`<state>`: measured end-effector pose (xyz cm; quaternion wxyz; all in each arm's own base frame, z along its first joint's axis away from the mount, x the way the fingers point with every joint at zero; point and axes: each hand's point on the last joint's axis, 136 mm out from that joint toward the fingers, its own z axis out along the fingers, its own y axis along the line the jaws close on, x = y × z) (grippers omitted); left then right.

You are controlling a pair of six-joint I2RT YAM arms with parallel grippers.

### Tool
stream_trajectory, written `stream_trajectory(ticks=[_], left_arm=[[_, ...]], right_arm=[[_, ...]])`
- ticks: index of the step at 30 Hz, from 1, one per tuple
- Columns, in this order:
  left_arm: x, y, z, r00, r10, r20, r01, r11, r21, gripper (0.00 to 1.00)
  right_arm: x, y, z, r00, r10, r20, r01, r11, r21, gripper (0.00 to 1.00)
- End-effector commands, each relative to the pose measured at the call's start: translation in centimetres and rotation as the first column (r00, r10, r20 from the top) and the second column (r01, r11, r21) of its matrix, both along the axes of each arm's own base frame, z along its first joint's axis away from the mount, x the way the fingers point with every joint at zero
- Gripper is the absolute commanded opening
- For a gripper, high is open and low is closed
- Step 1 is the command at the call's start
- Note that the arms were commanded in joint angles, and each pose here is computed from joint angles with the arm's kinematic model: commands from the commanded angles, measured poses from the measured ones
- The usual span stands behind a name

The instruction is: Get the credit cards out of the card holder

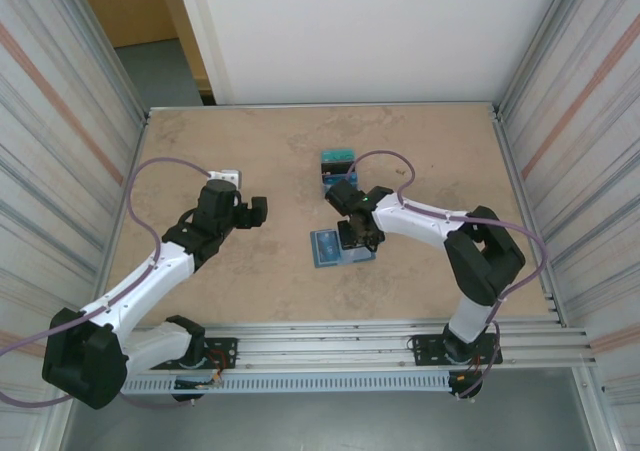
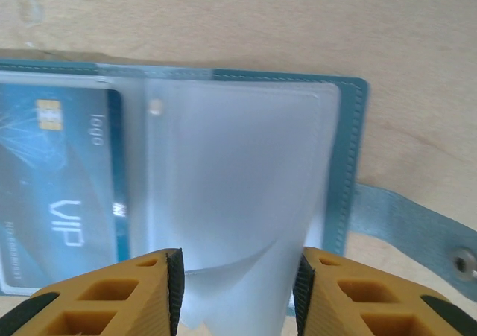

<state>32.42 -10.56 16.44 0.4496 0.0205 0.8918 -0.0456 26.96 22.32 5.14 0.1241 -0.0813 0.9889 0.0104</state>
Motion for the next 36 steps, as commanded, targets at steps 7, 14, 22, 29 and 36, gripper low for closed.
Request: stream_trajectory(ticks=[7,14,22,29,36], left_arm=[[0.3,-0.9,1.3,1.000,-0.006,0.010,0.006,0.999,-0.045,0.99],[0.1,-1.4,0.5,0.999,0.038,-0.036,-0.039,0.999,-0.036,0.99],[-0.8,-3.6,-1.4,0.994,0.080,-0.079,-0.071,0.992,0.107,0.99],[-1.5,-7.0,-3.1,0.988,0.025,-0.151,-0.025,1.000,-0.004,0.99],[-3.0,-9.9,-5.4,0.975,-0.050,-0.215,0.046,0.999,-0.024,0.99]], right_arm=[[-0.6,-3.1,0.8,0.994,-0.106,0.012,0.106,0.994,0.019,0.42],[-0.5,-2.3,3.0,0.991,-0.123,0.049,0.116,0.986,0.118,0.40],[-0.4,0.3,6.1,0.992,-0.115,0.041,0.099,0.953,0.288,0.27],[-0.5,0.6,4.8,0.993,-0.116,-0.008,0.114,0.954,0.277,0.23],[-0.7,2.6,3.6,0.997,-0.062,-0.049,0.076,0.924,0.374,0.27]])
